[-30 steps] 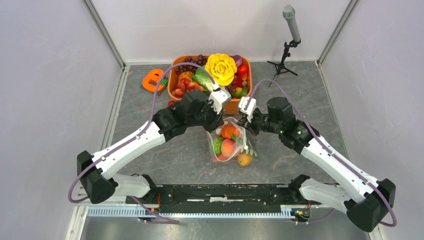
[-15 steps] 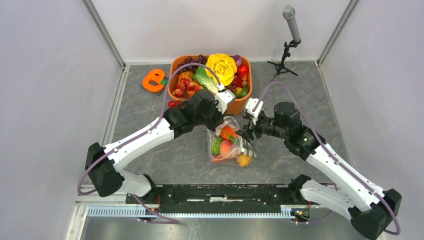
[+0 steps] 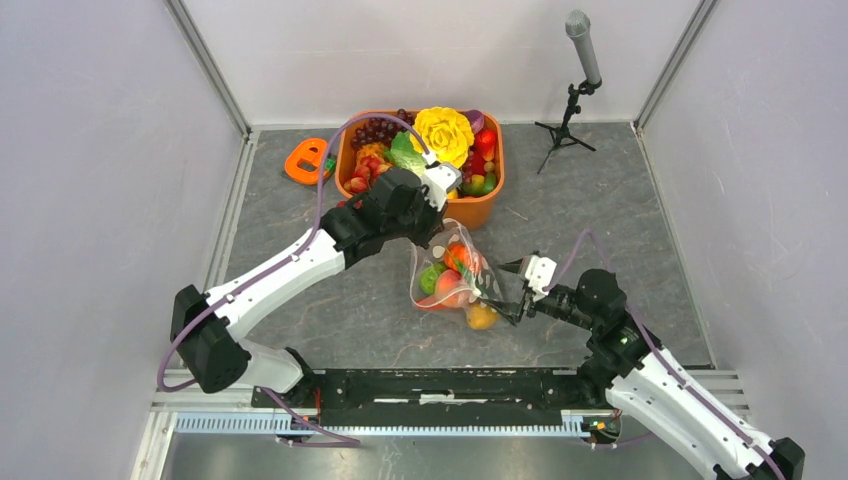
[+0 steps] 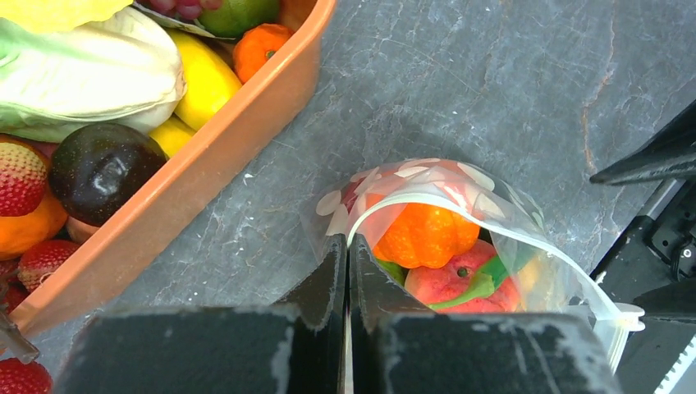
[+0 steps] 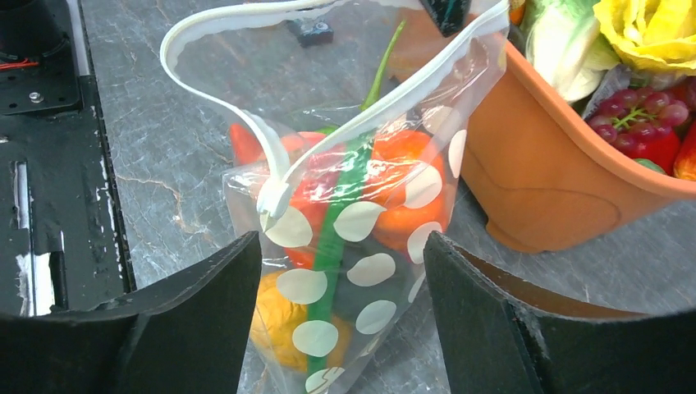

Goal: Place the food in the zip-top bag and seal the zipper
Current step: Zip the zipper food storage bag at the center of the board.

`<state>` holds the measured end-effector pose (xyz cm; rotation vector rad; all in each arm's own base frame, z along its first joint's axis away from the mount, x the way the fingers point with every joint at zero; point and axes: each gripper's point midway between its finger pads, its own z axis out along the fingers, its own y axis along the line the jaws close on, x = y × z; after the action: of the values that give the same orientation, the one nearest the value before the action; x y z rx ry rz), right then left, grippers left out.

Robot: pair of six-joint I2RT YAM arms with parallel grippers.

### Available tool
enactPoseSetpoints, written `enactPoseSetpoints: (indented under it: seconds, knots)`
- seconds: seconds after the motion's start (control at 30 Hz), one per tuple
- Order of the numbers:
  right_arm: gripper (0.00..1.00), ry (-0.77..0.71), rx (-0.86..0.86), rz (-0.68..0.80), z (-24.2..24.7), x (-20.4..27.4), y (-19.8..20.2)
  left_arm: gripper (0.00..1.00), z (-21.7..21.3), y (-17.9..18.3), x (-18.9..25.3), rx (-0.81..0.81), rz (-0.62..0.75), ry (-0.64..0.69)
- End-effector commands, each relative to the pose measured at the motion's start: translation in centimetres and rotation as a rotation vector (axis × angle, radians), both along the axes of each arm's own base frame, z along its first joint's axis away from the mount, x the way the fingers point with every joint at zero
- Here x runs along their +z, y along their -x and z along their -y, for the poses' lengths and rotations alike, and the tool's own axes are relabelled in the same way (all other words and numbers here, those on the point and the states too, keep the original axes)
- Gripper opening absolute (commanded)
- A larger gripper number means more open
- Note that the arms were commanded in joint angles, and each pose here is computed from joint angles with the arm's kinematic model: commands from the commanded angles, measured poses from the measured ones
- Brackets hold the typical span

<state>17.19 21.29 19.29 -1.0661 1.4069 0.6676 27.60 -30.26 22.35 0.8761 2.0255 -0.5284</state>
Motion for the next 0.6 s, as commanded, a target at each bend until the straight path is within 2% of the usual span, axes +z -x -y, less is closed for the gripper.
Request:
enactPoseSetpoints:
  seconds: [0.0,0.13,0.3,0.57]
  knots:
    - [0.76,-0.108,0.046,0.108,-1.2,1.9,-0.2,0.02,0.7,-1.1,2.8,0.031,0.034,0.092]
    - [0.68,-0.119,0.079,0.090,-2.0,0.9,-0.3,0.02,0.5,-1.3,2.7,0.037,0.024,0.098]
    - [0.60,-0.216,0.124,0.166,-2.2,1.5,0.9,0.02,0.3,-1.4,2.8,0.044,0.021,0.106]
    - [0.61,-0.222,0.149,0.185,-2.6,1.7,1.6,0.02,0.4,-1.6,3.0,0.055,0.003,0.131]
